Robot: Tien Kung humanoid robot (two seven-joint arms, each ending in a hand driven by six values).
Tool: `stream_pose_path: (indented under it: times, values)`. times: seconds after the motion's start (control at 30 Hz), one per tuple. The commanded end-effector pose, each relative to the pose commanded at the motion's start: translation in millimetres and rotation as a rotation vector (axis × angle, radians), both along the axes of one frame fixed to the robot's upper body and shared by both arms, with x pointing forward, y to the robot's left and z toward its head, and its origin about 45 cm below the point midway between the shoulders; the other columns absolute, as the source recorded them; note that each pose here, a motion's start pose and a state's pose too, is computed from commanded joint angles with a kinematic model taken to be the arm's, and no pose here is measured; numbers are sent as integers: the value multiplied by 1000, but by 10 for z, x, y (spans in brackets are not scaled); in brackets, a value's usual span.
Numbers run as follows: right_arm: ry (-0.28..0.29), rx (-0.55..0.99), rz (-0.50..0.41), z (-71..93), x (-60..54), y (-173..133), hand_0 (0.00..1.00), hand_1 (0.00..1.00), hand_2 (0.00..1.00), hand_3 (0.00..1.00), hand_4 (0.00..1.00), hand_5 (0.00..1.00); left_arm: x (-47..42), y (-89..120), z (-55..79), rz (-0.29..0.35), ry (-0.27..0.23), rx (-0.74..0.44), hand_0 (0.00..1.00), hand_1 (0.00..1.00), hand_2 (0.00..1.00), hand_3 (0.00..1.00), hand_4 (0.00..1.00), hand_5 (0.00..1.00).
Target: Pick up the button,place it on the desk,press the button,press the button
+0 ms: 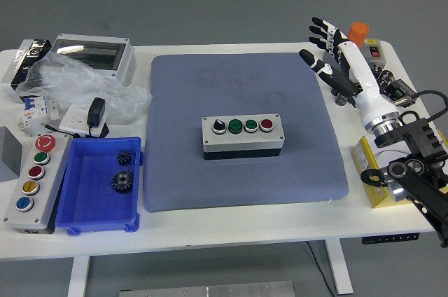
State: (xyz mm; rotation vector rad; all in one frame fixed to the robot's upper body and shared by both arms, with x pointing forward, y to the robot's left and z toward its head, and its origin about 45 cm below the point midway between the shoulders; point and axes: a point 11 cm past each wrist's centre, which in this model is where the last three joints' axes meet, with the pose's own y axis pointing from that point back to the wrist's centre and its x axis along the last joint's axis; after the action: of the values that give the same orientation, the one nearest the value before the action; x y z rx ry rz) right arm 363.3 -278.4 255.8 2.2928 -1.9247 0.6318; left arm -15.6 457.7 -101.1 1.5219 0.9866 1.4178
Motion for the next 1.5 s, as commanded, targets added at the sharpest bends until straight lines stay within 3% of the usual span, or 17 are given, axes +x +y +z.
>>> stream_pose_path:
  times: [0.03,0.07,0.43,1.13,1.5]
  values:
    - [6,35,0,-29,-17,-43,933,860,879,905,998,852,6,0,0,-1,-1,0,667,680,607,621,587,399]
    - [11,67,1,-50,-33,-77,905,828,833,833,998,888,11,0,0,-2,-1,0,667,680,608,620,592,391]
    - [18,310,-47,-4,-63,-345,880,797,807,801,998,897,50,59,25,-13,-5,12,667,680,607,621,601,390]
    - [23,363,-107,-61,-119,-509,837,763,772,760,998,922,82,229,100,-31,6,42,669,680,608,624,619,390]
    - [26,371,-106,-81,-87,-457,824,748,761,739,998,914,-27,183,78,-13,22,32,668,679,607,623,620,381]
